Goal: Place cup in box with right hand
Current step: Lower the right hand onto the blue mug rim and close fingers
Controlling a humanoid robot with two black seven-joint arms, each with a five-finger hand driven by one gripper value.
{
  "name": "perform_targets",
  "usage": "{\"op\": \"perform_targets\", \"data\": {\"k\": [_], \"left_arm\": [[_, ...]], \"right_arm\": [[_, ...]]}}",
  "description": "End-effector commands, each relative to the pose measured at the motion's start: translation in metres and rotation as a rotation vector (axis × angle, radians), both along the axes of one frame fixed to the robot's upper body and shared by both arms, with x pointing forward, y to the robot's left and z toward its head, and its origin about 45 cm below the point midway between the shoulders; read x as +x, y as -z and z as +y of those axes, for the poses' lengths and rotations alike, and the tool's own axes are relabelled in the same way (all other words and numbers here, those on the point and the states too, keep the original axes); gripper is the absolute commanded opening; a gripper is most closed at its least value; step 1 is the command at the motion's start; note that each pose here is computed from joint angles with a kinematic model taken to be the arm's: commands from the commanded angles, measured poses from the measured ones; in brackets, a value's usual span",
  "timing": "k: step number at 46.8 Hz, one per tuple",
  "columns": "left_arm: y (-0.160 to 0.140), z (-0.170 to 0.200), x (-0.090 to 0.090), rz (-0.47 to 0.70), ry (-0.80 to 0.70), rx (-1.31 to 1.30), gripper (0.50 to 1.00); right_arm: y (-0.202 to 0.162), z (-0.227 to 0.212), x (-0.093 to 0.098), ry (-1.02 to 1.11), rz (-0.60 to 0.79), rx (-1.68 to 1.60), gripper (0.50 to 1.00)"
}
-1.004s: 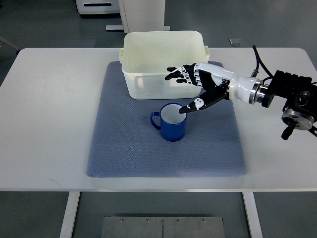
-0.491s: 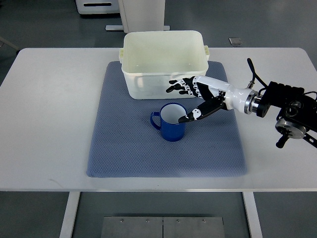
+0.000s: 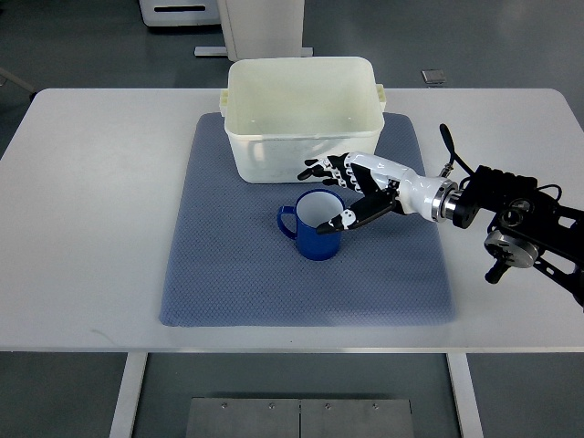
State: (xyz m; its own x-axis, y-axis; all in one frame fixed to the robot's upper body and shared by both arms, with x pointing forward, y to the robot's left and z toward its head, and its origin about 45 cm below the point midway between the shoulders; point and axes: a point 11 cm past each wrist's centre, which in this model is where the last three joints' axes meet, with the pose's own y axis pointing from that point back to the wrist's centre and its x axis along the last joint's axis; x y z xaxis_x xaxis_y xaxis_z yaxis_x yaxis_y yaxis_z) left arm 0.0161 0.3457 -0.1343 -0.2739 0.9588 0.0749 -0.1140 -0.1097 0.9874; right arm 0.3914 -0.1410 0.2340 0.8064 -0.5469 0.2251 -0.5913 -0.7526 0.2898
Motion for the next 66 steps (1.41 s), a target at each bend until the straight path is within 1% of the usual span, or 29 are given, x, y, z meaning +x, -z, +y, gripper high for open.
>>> {"op": "perform_targets", "data": {"k": [1,15,30,47,58,66], "left_arm": [[0.000,0.000,0.000,0.000,0.001,0.000,1.000],[0.000,0.000,0.000,0.000,0.001,0.000,1.000],[0.000,0.000,0.000,0.000,0.000,0.000,1.000],[0.000,0.000,0.000,0.000,0.000,0.000,1.000],[0.000,0.000,0.000,0.000,0.000,0.000,1.000],[0.000,0.000,0.000,0.000,0.001,0.000,1.000]], "right_arm": [[0.002,0.000,0.002,0.008,0.004,-0.001,0.993],[0.011,-0.001,0.007,0.041,0.012,-0.008,0.993],[0.022,0.008,0.000,0.020,0.038,-0.013,0.993],[0.033,0.005,0.000,0.038,0.056,-0.024,0.993],[0.042,0.005,-0.004,0.040,0.076,-0.025,0.995],[0.045,0.004,-0.002,0.050,0.079,-0.025,0.995]]}}
